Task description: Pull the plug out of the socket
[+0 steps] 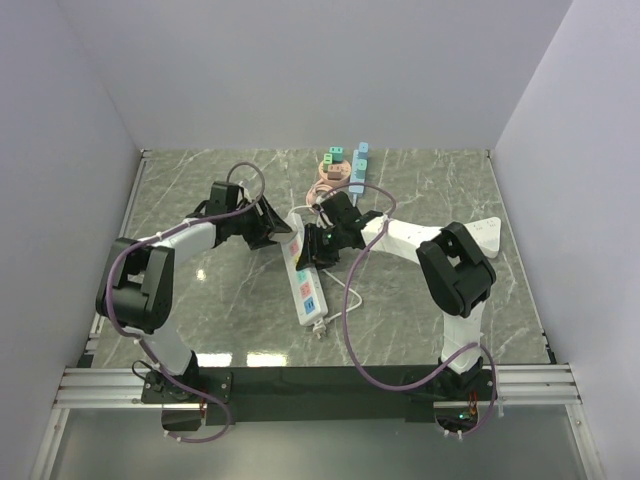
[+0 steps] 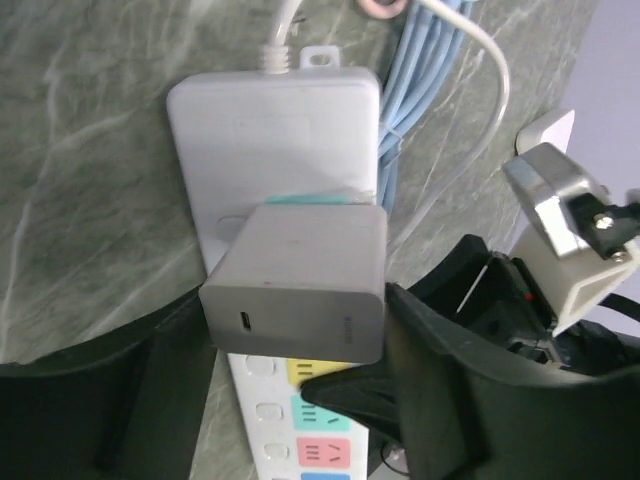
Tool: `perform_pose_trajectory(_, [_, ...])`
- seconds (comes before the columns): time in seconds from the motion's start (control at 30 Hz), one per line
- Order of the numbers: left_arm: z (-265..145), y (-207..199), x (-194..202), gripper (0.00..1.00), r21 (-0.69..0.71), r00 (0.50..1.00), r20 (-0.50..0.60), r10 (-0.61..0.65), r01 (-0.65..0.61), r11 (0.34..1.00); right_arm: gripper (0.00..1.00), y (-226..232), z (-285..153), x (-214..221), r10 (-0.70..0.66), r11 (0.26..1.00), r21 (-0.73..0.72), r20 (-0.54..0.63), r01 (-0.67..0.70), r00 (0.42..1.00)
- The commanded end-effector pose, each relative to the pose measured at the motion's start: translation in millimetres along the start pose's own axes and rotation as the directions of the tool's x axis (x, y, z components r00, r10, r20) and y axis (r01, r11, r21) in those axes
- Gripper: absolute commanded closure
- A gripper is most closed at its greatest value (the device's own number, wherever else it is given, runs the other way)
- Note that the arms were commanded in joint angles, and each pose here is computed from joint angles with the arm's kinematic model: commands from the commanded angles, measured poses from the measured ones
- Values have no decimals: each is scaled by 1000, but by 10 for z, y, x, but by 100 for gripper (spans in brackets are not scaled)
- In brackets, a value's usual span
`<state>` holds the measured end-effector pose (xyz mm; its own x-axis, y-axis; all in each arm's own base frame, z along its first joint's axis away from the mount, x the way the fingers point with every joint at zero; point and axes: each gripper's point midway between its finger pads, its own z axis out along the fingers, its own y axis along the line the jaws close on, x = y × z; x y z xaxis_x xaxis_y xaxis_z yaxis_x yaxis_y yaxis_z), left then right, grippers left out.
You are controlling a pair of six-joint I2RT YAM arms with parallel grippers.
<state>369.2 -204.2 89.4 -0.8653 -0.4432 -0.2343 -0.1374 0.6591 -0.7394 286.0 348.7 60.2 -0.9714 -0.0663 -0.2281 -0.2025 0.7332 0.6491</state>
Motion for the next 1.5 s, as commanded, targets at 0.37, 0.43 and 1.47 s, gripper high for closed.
perform_pose_trajectory(0.37, [-406, -44, -133, 100, -73, 994, 59, 90, -86, 994, 100, -5, 119, -96, 48, 999, 17, -1, -48, 999])
perform_pose_trajectory(0.43, [-576, 72, -169, 100, -109, 996, 67, 63, -55, 992, 100, -86, 145, -60, 67, 997, 45, -12, -66, 998])
perform_pose_trajectory(1.47, [-1487, 1405, -895, 100, -375, 926, 367, -82, 228, 898, 100, -369, 120, 85, 102, 985, 144, -30, -97, 994])
